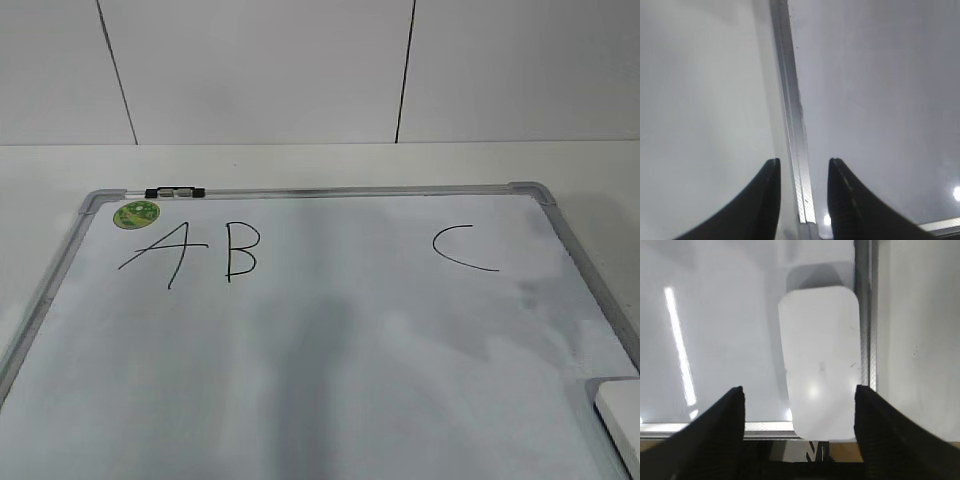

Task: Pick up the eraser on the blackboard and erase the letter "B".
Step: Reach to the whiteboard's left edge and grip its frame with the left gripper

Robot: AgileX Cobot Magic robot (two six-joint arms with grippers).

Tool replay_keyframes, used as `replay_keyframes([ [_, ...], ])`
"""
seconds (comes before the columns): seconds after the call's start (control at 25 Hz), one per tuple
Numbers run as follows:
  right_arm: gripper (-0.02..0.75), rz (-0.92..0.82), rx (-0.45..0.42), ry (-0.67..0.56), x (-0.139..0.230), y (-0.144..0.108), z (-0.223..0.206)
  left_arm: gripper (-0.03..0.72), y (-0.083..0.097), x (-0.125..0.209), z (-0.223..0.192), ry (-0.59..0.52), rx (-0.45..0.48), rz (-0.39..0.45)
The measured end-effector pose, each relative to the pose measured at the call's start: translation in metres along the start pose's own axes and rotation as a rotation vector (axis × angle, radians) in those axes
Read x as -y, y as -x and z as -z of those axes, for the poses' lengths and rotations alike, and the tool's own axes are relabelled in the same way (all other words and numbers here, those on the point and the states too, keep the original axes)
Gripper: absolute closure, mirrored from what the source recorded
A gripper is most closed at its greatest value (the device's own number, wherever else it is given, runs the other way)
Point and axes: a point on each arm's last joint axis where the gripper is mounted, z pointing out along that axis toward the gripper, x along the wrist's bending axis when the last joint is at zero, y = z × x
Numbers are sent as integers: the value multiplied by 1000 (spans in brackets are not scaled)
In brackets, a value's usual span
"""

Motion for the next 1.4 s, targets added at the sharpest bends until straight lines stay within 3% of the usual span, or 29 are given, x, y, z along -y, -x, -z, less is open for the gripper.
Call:
replay_keyframes([
  [0.16,188,-36,-3,2,-25,7,1,447,-5,-18,-20,-52,-28,-7],
  [0.36,188,-85,-86,-25,-42,26,-3,447,-8,-35,-40,-81,-41,-7],
  [0.56,188,-56,-125,-47,-44,30,-7,447,-11,-48,-58,-101,-44,-4],
  [1.4,188,-42,-146,-47,-44,29,-6,447,-17,-83,-119,-137,-31,27],
])
